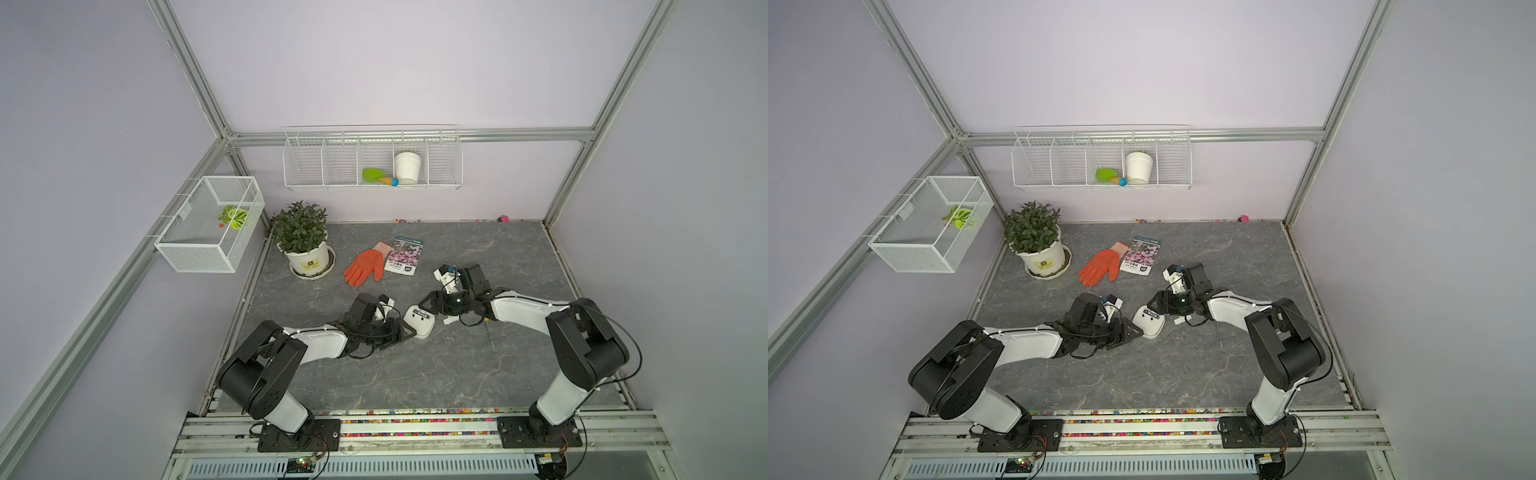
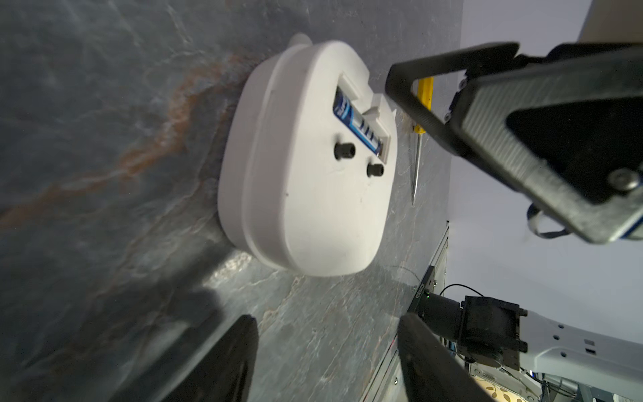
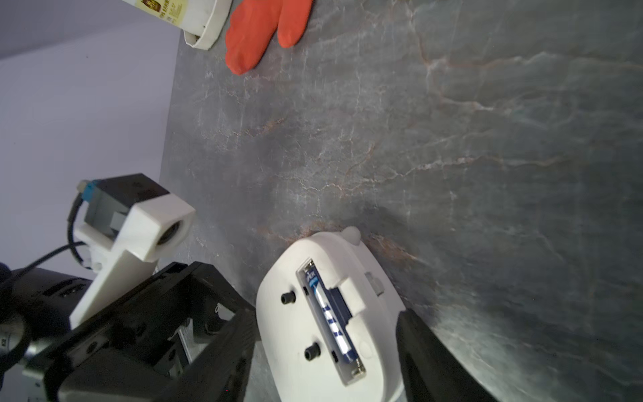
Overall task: Remove the battery from the alarm
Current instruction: Adjust the alarm at the center of the board.
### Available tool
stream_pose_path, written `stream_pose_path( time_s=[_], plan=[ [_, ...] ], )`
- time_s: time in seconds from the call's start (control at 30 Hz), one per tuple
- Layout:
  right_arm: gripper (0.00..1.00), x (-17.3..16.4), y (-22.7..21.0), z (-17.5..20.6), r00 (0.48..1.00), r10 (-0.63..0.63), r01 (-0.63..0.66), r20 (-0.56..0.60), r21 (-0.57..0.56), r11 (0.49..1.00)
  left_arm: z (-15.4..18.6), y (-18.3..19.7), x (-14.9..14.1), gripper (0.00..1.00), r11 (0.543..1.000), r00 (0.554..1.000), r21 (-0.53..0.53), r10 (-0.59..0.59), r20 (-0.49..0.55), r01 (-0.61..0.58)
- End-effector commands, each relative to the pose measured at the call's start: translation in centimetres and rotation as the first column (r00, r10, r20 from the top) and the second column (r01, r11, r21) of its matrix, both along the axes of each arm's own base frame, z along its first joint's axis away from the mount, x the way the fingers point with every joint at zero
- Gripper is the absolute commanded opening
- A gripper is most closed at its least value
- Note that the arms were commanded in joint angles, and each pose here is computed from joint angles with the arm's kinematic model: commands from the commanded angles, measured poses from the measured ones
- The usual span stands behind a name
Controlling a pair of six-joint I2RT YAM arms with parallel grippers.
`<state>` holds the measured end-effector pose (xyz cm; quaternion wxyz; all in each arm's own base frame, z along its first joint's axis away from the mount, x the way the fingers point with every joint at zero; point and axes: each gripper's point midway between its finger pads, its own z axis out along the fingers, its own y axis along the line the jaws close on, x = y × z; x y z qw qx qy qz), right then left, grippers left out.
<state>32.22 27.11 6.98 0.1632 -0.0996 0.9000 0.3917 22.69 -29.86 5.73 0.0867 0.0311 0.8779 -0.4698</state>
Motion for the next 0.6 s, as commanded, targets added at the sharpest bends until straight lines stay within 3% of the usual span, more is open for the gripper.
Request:
stream_pose_path(
  time_s=[0.0, 0.17, 0.43, 0.57],
  plan=[
    [0.69, -1.5, 0.9, 0.3, 0.998, 0.058, -0.058, -0.008, 0.031, 0.998, 0.5, -1.0, 1.3, 0.64, 0.999, 1.000, -0.040, 0.022, 0.019, -0.021],
    [0.68, -3.7, 1.0, 0.5, 0.997, 0.076, -0.076, -0.025, 0.035, 0.997, 0.7, -0.8, 3.1, 0.56, 0.997, 0.997, -0.031, 0.068, 0.026, -0.067],
    [0.69, -8.1, 2.7, -0.3, 0.987, 0.143, -0.141, -0.070, 0.037, 0.989, 1.6, 1.8, 5.7, 0.56, 0.993, 0.991, -0.010, 0.122, 0.056, -0.122],
    [0.70, -7.4, 0.6, 0.4, 0.994, 0.107, -0.107, -0.021, -0.035, 0.994, 1.9, 3.0, 6.1, 0.58, 0.989, 0.986, 0.038, 0.142, 0.084, -0.146]
  ],
)
